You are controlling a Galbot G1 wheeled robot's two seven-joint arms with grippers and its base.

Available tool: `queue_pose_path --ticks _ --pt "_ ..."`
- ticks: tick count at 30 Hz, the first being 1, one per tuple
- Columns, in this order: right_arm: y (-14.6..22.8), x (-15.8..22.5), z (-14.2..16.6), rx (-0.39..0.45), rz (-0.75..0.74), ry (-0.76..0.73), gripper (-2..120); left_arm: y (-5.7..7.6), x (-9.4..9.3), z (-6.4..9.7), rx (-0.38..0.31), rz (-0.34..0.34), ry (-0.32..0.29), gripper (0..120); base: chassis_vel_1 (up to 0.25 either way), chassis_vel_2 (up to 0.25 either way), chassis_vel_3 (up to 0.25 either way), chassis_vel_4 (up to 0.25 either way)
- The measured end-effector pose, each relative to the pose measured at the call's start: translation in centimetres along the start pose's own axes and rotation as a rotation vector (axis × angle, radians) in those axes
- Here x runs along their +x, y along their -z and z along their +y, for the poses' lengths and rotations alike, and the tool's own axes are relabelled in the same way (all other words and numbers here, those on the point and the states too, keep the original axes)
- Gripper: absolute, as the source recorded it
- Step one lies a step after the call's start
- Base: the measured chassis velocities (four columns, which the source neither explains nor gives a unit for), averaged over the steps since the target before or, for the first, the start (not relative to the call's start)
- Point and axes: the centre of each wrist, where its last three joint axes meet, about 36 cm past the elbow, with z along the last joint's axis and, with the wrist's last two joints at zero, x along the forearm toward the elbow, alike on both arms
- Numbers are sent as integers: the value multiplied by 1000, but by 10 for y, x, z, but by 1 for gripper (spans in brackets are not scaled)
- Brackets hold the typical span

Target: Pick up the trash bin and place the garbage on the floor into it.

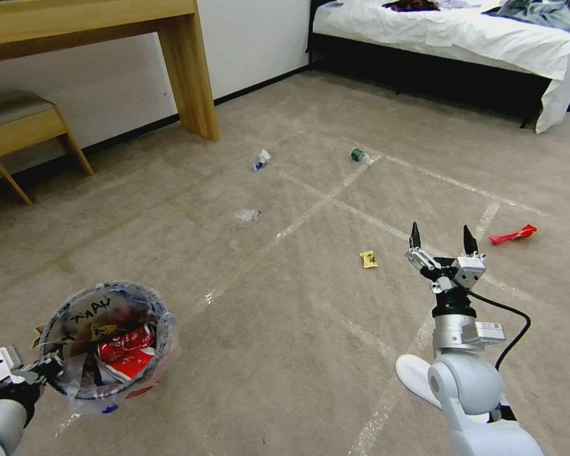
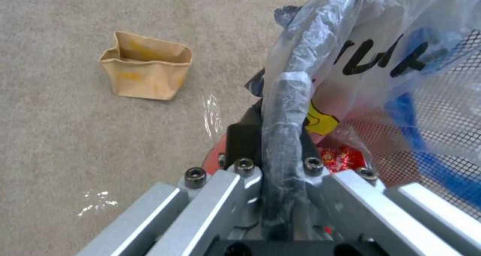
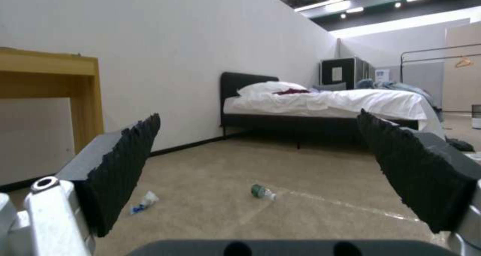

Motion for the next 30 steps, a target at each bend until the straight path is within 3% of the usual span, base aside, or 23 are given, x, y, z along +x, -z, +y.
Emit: queue_pose_path --ticks 30 --pt "0 4 -5 10 -20 19 100 -4 5 -1 10 5 -3 0 0 0 0 0"
